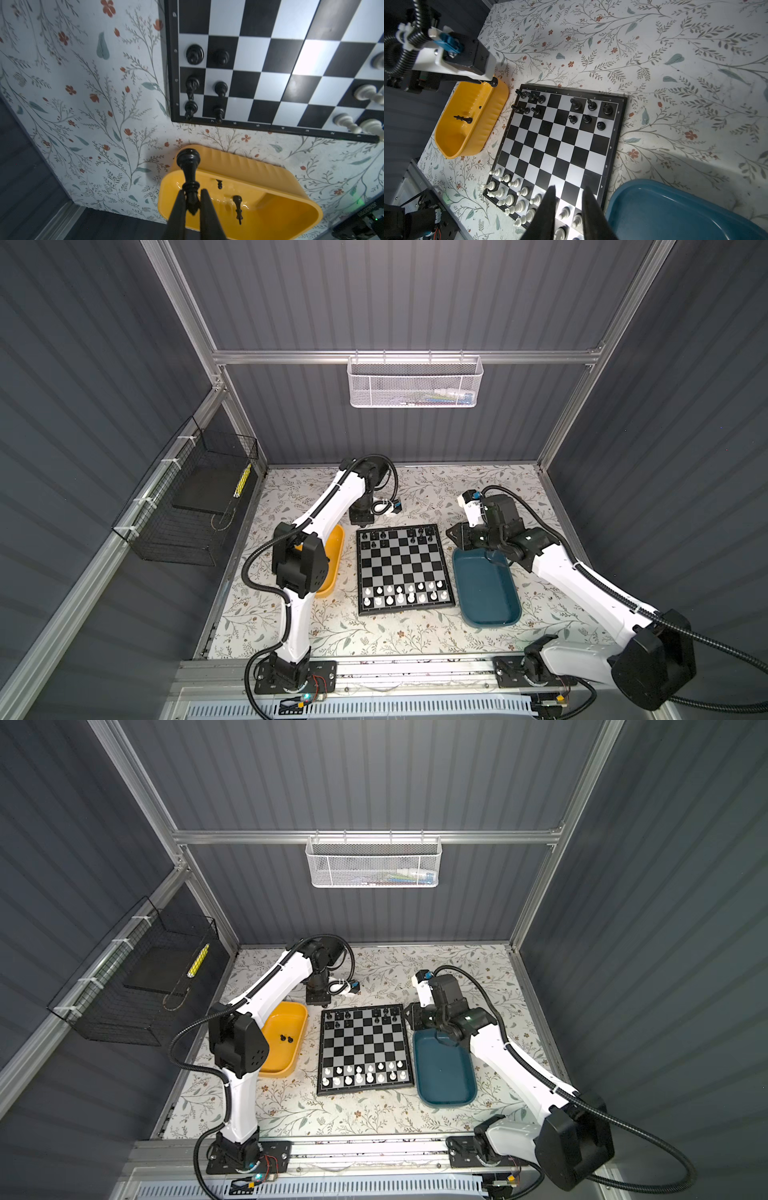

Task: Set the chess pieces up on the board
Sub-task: 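Close the left gripper on the tall black piece and lift it toward the board, then carry the held black piece with the left gripper over the board's black rows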

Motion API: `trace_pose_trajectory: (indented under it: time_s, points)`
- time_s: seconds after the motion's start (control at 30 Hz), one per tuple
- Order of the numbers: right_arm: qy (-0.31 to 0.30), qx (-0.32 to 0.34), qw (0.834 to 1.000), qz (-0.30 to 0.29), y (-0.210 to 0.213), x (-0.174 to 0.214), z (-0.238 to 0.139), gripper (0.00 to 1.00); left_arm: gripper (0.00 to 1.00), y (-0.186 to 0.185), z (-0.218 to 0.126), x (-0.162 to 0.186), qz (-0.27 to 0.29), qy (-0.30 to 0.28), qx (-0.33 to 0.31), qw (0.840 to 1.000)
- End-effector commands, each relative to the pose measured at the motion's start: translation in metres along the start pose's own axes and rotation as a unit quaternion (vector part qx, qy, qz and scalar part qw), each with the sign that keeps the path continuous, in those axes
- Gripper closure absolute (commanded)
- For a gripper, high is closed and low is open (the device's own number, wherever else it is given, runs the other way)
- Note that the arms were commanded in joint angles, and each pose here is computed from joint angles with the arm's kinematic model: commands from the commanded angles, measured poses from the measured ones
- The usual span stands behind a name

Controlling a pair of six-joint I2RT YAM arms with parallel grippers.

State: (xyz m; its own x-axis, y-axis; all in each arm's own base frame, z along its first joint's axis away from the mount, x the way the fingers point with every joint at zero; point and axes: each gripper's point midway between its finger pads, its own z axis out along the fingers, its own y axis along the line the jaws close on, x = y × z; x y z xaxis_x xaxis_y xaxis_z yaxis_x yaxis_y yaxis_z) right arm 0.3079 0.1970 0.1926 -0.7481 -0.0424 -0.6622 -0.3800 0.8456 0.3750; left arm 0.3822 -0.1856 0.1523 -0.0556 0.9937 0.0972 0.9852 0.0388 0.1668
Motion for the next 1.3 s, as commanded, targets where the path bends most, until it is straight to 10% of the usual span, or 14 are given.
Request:
trace_pose_trajectory:
  time_s: [0.0,1.27]
  points:
    - [0.012,0.017,1.000,0.000,-0.007,0.012,-0.006,0.74,0.89,-0.003,-0.002,-0.016,0.011,0.002,0.008,1.000]
    - [0.008,0.036,0.999,0.008,-0.015,0.032,-0.029,0.73,0.89,-0.007,0.058,-0.093,0.058,-0.015,0.023,0.998]
